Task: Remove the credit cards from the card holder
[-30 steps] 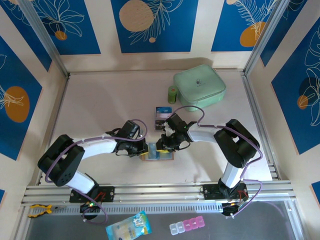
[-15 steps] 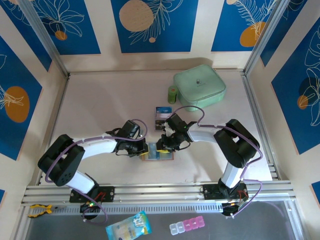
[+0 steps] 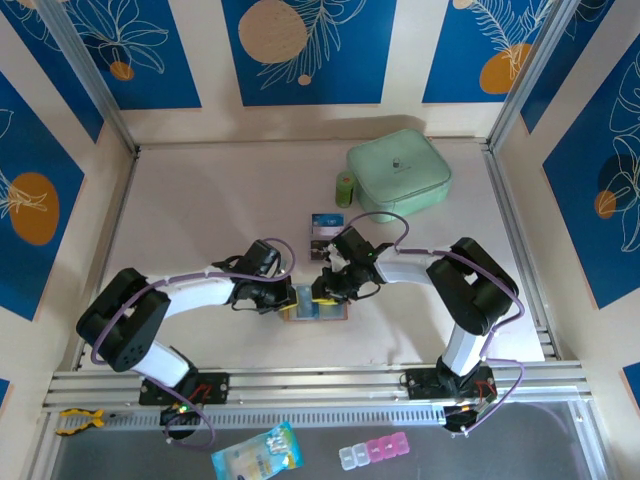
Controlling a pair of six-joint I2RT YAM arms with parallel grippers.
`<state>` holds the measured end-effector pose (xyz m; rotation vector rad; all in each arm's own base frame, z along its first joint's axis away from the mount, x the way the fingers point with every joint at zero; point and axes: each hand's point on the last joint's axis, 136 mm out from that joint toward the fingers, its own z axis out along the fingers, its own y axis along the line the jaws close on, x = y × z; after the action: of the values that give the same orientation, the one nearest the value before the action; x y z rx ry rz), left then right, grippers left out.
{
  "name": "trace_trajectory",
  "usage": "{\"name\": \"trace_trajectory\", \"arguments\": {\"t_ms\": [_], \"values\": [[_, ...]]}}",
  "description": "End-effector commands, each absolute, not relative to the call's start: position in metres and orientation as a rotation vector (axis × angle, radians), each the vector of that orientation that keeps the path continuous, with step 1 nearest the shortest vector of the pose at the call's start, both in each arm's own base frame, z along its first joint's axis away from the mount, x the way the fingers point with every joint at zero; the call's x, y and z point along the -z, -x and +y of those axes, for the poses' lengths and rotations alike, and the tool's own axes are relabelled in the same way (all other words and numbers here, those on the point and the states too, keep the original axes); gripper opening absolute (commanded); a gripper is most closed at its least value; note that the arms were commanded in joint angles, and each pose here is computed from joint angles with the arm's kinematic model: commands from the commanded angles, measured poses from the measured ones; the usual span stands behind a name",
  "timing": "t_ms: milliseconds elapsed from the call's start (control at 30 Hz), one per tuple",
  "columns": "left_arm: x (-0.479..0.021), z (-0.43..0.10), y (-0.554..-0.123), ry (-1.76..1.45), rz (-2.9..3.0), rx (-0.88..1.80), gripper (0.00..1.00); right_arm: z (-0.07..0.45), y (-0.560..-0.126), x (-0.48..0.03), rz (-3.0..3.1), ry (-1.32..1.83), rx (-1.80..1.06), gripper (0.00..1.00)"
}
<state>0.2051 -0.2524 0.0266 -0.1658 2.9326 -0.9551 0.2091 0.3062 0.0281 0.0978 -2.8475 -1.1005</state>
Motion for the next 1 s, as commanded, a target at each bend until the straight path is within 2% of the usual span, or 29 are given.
{"name": "trace_trajectory", "arguments": {"t_ms": [0,400,967], "values": [[-0.014,-0.245,-0.197,0.192,3.000,0.877,0.02,0.309,-0.207,-0.038,-2.810,-0.092,1.187,0.23],[-0.014,-0.244,-0.196,0.190,2.999,0.875,0.02,0.306,-0.208,-0.039,-2.807,-0.066,1.215,0.13],[-0.014,-0.241,-0.194,0.196,2.999,0.868,0.02,0.285,-0.206,-0.038,-2.871,-0.111,1.116,0.07]]}}
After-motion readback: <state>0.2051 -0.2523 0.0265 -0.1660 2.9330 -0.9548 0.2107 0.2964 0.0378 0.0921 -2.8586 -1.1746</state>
